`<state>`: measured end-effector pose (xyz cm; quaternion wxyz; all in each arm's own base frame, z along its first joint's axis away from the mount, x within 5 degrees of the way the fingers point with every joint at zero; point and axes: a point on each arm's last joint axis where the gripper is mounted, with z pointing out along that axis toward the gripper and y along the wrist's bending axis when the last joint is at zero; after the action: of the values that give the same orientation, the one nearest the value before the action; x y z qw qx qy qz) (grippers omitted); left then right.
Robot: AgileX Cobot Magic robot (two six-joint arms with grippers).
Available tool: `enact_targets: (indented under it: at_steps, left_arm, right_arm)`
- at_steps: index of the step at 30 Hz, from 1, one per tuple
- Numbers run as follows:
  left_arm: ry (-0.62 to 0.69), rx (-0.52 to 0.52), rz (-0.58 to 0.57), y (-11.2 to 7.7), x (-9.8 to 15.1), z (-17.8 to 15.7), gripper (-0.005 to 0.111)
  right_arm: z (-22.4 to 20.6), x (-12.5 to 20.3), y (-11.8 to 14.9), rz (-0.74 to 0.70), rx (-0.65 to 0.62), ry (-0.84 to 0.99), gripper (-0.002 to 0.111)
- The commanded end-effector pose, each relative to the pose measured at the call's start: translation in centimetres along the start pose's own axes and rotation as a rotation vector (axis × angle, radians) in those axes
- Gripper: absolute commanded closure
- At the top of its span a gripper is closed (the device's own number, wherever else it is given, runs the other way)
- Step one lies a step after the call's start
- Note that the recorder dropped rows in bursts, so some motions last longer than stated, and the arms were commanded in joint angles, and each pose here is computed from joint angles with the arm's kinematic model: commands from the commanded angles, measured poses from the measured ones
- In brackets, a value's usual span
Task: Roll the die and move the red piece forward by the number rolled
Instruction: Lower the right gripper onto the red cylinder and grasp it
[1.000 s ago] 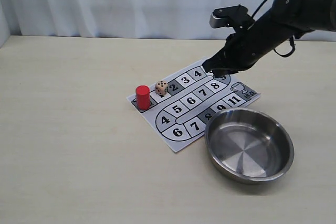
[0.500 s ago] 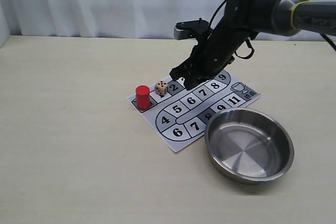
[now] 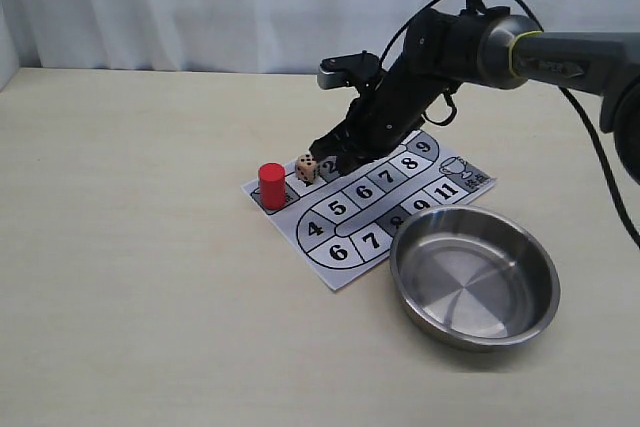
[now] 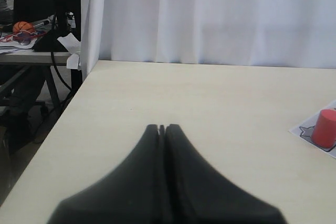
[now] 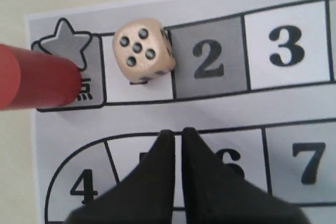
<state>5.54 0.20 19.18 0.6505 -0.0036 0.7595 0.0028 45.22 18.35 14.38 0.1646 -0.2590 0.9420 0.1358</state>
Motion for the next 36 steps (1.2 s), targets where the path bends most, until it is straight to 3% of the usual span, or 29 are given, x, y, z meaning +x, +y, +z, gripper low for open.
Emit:
enact_targets:
  at_steps: [1, 36]
  left_arm:
    - [-0.011, 0.004, -0.009, 0.0, 0.0, 0.0, 0.107]
    - [-0.011, 0.004, -0.009, 0.0, 0.0, 0.0, 0.107]
  right_arm:
    - [0.6, -0.1, 0.3, -0.048, -0.055, -0.018, 0.104]
    - [2.5, 0.3, 1.0, -0.115, -0.056, 0.006, 0.104]
